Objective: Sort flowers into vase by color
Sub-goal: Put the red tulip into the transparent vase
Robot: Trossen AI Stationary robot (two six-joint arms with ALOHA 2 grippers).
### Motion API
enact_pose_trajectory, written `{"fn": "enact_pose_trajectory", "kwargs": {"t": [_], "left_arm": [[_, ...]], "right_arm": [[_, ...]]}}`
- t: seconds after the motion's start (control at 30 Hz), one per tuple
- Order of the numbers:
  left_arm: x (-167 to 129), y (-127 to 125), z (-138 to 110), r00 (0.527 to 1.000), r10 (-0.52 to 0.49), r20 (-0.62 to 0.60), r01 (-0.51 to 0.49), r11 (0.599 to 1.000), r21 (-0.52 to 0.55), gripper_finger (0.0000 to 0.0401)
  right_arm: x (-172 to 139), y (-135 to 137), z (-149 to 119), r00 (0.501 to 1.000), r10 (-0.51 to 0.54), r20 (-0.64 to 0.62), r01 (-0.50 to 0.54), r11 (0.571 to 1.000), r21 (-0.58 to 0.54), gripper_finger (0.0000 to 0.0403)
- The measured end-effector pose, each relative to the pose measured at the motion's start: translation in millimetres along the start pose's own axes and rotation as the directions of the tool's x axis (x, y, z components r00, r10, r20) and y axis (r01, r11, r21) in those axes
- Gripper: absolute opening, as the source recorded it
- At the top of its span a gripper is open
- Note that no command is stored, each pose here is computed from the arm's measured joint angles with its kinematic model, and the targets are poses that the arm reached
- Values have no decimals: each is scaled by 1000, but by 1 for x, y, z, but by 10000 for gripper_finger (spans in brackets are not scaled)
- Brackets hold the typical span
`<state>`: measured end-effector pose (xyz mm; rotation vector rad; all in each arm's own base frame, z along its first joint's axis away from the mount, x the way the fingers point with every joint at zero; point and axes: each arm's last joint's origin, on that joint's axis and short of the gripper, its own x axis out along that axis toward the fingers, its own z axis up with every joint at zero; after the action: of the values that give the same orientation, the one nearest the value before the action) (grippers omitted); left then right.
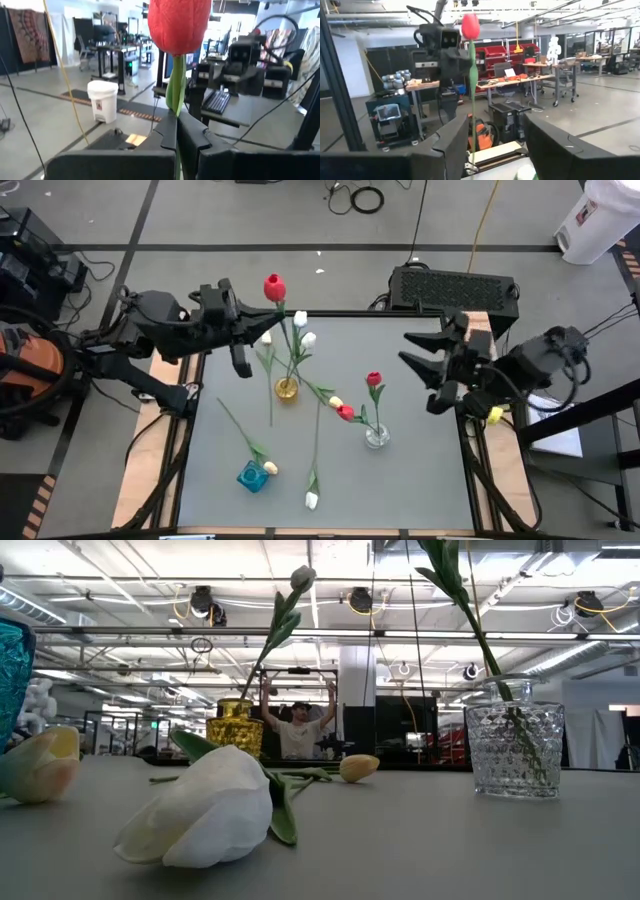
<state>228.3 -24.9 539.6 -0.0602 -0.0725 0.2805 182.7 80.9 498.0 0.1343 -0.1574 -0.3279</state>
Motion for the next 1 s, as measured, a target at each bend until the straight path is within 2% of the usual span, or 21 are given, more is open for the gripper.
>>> {"fn": "enact_pose_trajectory", "kwargs": {"t": [0.2, 0.43, 0.67, 1.0], "left_arm": [[1, 0, 2, 1000, -1, 23, 1, 1000, 13, 1], [6, -3, -2, 1000, -22, 9, 22, 1000, 19, 1], [16, -5, -7, 1000, -19, -7, 19, 999, 33, 1], [22, 6, 0, 997, -52, 58, 50, 998, 33, 1]], "right_arm": [[23, 7, -16, 999, -21, -29, 21, 1000, -1, 183], [48, 4, -25, 998, 56, -38, -54, 996, 66, 183], [73, -1, -15, 994, 105, -39, -103, 993, 61, 183], [102, 1, 5, 985, 150, -90, -150, 989, 0, 183]]}}
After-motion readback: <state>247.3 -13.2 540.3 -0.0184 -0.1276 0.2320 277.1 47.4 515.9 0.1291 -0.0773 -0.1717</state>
